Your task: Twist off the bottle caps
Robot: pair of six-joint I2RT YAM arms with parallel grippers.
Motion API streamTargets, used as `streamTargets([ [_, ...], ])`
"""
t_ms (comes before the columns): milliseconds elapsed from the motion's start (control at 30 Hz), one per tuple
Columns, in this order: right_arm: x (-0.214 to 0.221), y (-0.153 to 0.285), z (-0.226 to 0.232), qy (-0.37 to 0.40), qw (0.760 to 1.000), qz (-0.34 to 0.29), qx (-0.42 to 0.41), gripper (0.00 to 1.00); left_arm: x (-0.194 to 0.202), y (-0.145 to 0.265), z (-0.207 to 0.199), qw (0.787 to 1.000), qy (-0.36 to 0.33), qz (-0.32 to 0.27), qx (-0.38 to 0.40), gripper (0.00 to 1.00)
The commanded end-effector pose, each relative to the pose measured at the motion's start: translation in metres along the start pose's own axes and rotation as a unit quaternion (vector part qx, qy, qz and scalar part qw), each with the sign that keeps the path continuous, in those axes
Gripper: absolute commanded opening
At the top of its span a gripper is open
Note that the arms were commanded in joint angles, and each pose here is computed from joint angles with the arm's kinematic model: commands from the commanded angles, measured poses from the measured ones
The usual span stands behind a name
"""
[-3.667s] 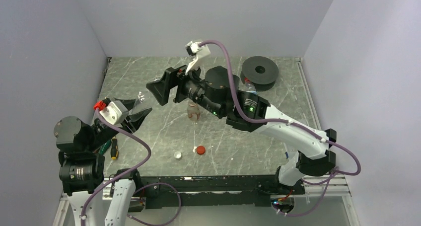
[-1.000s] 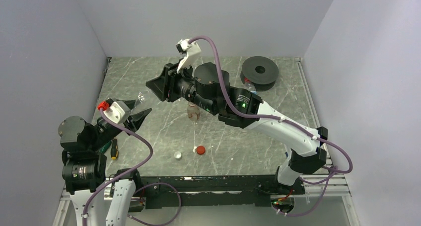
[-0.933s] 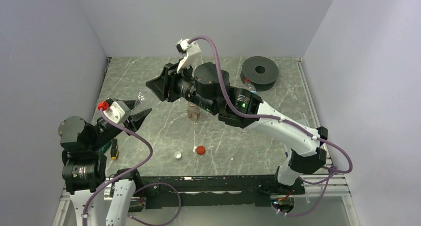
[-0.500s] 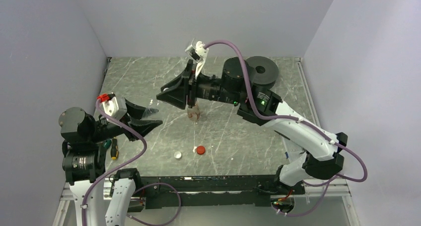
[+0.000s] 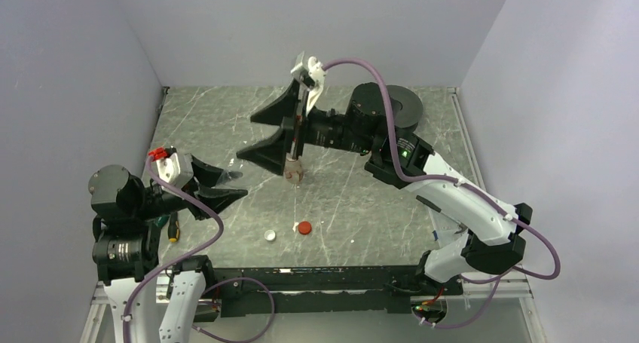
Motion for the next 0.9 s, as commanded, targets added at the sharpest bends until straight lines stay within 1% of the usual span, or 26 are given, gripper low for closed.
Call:
streamTargets([
  [0, -0.035, 0.005, -0.021, -0.066, 0.976, -0.084, 0.19, 1.0, -0.009, 0.003, 0.011, 0.994, -0.07, -0.016, -0.085, 0.0],
  [33, -0.035, 0.007, -0.025, -0.089, 0.967, -0.091, 0.221, 1.0, -0.01, 0.004, 0.015, 0.991, -0.08, -0.018, -0.107, 0.0],
  [100, -0.032, 0.006, -0.019, -0.102, 0.957, -0.102, 0.252, 1.0, -0.013, 0.007, 0.022, 0.983, -0.096, -0.022, -0.152, 0.0],
  [233, -0.025, -0.008, 0.001, -0.063, 0.947, -0.103, 0.298, 1.0, -0.014, 0.012, 0.031, 0.972, -0.115, -0.023, -0.203, 0.0],
  [367, -0.023, -0.025, 0.005, -0.057, 0.941, -0.096, 0.319, 0.99, -0.015, 0.015, 0.038, 0.965, -0.12, -0.017, -0.232, 0.0],
  [400, -0.022, -0.028, 0.004, -0.056, 0.94, -0.097, 0.322, 0.98, -0.015, 0.015, 0.038, 0.965, -0.12, -0.015, -0.232, 0.0],
  [600, -0.027, -0.037, 0.005, -0.069, 0.94, -0.116, 0.313, 0.79, -0.015, 0.016, 0.034, 0.965, -0.128, -0.014, -0.23, 0.0],
  [867, -0.024, -0.048, 0.004, -0.085, 0.941, -0.115, 0.307, 0.56, -0.014, 0.016, 0.033, 0.964, -0.136, -0.015, -0.229, 0.0],
])
Point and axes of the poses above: each gripper's point midway between its finger pads, its own y axis back along the fingers, its own z axis along the line the jaws close on, x = y × z, the point moved 8 cm from there along y, back along the fingers, and after that the axes turned 1 degree about -y, right-handed, at the moved point
